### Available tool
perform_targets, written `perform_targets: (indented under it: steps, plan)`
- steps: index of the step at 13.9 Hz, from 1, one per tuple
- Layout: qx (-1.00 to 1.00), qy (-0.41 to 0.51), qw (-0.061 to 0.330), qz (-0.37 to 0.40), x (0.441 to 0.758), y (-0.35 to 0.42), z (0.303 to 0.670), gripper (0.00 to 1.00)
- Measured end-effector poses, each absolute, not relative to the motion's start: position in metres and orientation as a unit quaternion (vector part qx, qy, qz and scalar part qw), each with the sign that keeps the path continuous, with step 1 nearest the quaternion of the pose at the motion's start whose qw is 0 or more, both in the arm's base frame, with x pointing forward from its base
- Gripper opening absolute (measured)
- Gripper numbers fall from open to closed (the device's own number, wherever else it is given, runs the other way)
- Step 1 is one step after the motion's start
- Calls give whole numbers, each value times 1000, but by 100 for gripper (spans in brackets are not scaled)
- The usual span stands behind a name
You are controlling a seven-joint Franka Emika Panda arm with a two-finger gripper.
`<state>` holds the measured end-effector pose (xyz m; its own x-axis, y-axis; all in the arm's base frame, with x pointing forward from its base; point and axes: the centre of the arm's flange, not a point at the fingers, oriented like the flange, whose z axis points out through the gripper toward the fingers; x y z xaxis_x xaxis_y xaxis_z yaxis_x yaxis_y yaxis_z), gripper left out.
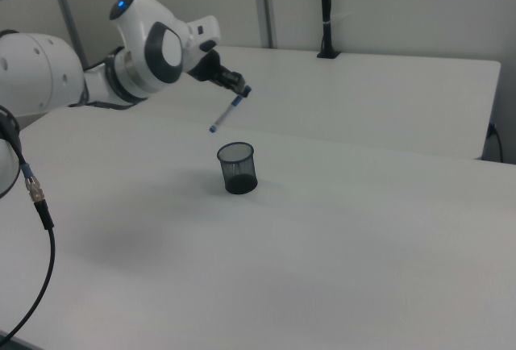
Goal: Insert the marker
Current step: 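Lower the marker tip-first into the cup opening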
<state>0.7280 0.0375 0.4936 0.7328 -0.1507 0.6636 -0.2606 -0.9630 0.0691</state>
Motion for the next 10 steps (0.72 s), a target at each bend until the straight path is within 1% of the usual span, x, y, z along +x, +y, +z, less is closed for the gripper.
perform_targets:
  steps: [3, 6, 7, 10]
  plan:
    - [921, -107, 81, 365, 729, 21, 490, 16]
    - [925, -88, 87, 360, 733, 26, 464, 16]
    - [927, -84, 86, 355, 735, 28, 450, 16]
    - [929, -77, 80, 353, 740, 30, 428, 16]
